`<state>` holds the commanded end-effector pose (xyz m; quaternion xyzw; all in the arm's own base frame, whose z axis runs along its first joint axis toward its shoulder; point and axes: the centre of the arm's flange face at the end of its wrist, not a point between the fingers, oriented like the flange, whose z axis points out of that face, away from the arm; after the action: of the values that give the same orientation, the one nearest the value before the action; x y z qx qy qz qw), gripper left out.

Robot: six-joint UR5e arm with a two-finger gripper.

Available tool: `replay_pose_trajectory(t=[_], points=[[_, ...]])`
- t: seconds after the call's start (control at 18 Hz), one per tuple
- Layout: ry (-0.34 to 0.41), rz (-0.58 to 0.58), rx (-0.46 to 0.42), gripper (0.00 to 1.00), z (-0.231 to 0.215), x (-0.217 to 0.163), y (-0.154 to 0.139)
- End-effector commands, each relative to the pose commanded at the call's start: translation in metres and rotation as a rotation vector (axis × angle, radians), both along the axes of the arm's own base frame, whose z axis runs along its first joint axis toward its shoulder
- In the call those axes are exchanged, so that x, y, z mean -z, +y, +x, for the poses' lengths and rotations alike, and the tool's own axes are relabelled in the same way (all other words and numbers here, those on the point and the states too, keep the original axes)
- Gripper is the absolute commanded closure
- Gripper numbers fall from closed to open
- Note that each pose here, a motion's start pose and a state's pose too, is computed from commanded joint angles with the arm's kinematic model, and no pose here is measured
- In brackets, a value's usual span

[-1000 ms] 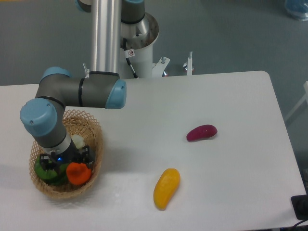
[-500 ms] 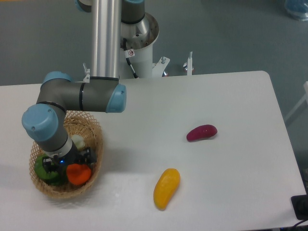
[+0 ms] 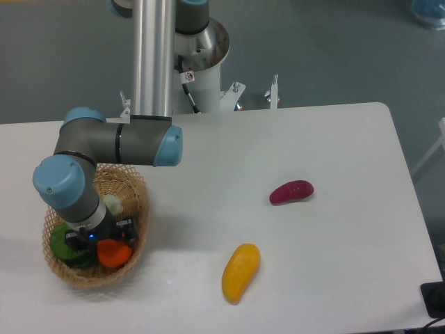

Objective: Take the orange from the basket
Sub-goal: 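Lower the gripper onto the orange and close around it, then lift the orange out of the basket and carry it over the table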

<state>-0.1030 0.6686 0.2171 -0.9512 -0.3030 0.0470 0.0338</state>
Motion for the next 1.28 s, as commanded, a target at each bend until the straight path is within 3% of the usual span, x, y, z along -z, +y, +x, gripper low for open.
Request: replay_pose_trajectory(t=[0.39, 0.78, 0.94, 1.28], points=[[0.019, 0.061, -0.001, 0.36, -0.001, -0.042, -0.005], [0.038, 0.1, -0.03, 0.36, -0.042, -0.075, -0.02], [0.054, 0.122, 0.007, 0.36, -0.078, -0.098, -0.035], [0.061, 0.086, 0.019, 0.36, -0.194, -0.092, -0.082]])
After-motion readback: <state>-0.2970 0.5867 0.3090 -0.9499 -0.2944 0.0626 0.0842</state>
